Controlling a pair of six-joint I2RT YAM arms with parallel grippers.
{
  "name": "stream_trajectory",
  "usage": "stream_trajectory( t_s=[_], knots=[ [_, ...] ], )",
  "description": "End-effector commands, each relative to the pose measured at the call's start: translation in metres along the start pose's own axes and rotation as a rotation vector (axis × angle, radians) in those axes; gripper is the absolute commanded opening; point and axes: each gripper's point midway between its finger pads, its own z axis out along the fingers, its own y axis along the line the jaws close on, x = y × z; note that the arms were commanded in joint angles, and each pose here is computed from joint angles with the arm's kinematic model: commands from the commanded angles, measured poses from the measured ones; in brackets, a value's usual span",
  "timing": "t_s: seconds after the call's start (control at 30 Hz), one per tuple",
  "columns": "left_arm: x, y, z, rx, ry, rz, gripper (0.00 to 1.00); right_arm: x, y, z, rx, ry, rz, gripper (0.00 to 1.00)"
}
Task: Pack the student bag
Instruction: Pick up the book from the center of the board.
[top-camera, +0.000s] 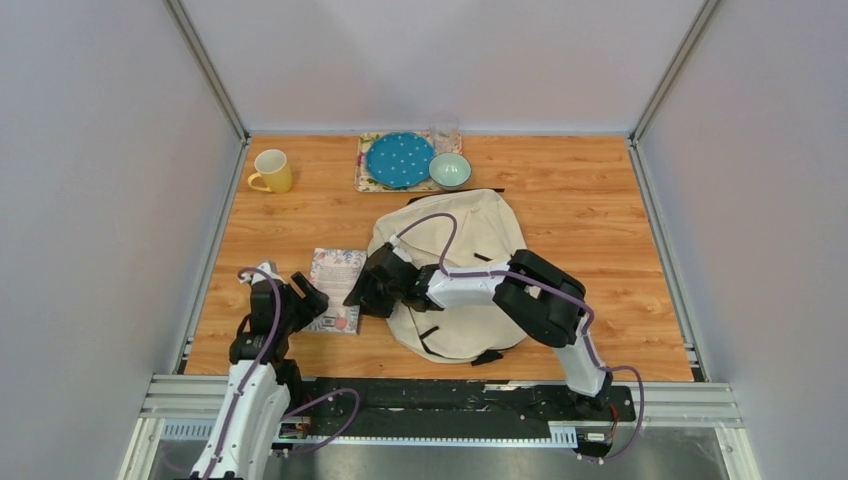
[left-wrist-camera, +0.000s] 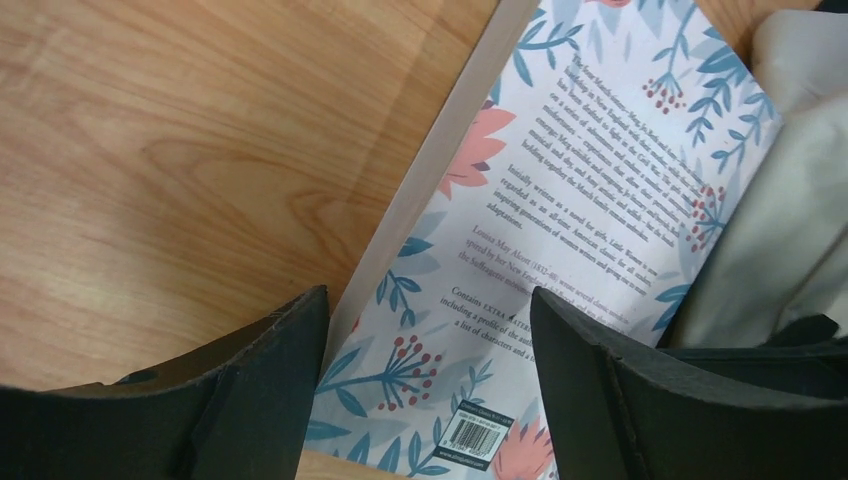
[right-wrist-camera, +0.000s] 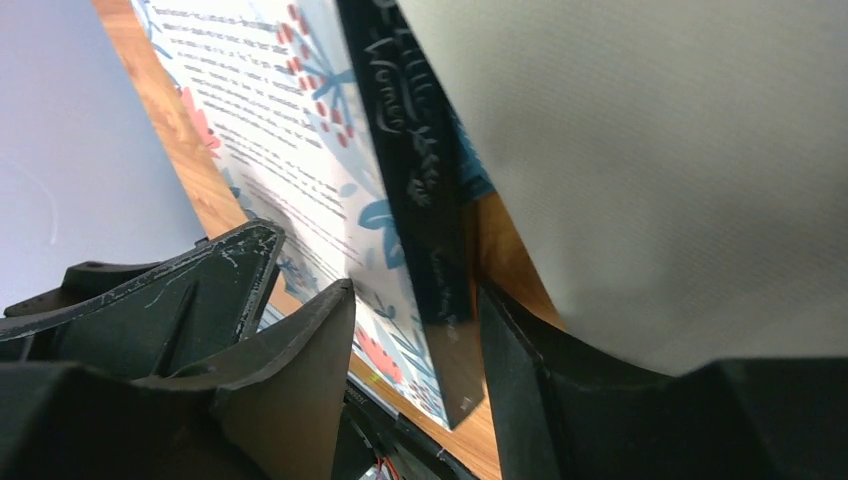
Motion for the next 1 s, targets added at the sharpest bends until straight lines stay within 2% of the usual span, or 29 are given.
stream_trajectory(
  t_s=[0.0, 0.1, 0.23, 0.3, 0.43, 0.53, 0.7, 0.97],
  knots=[
    [0.039, -0.003, 0.006, 0.072, 0.133, -0.066, 0.81, 0.011, 0.022, 0.01, -0.149, 0.085, -0.057, 0.53],
    [0.048, -0.009, 0.007, 0.116, 0.158, -0.093, 0.79, 0.018, 0.035, 0.008, -0.212, 0.126, -0.074, 0.49],
    [0.048, -0.012, 0.006, 0.138, 0.151, -0.1, 0.77, 0.015, 0.045, -0.004, -0.258, 0.102, -0.113, 0.43],
    [0.045, -0.015, 0.005, 0.153, 0.137, -0.104, 0.77, 0.013, 0.051, -0.009, -0.277, 0.09, -0.161, 0.33],
    [0.04, -0.023, 0.002, 0.19, 0.122, -0.116, 0.76, 0.01, 0.067, -0.027, -0.315, 0.076, -0.21, 0.22],
    [0.037, -0.028, 0.0, 0.214, 0.115, -0.124, 0.75, 0.012, 0.072, -0.037, -0.342, 0.066, -0.251, 0.23],
    [0.036, -0.038, -0.003, 0.266, 0.115, -0.14, 0.73, 0.019, 0.081, -0.04, -0.388, 0.105, -0.266, 0.34],
    [0.038, -0.045, -0.005, 0.32, 0.119, -0.149, 0.71, 0.028, 0.067, -0.02, -0.311, 0.175, -0.272, 0.34]
  ],
)
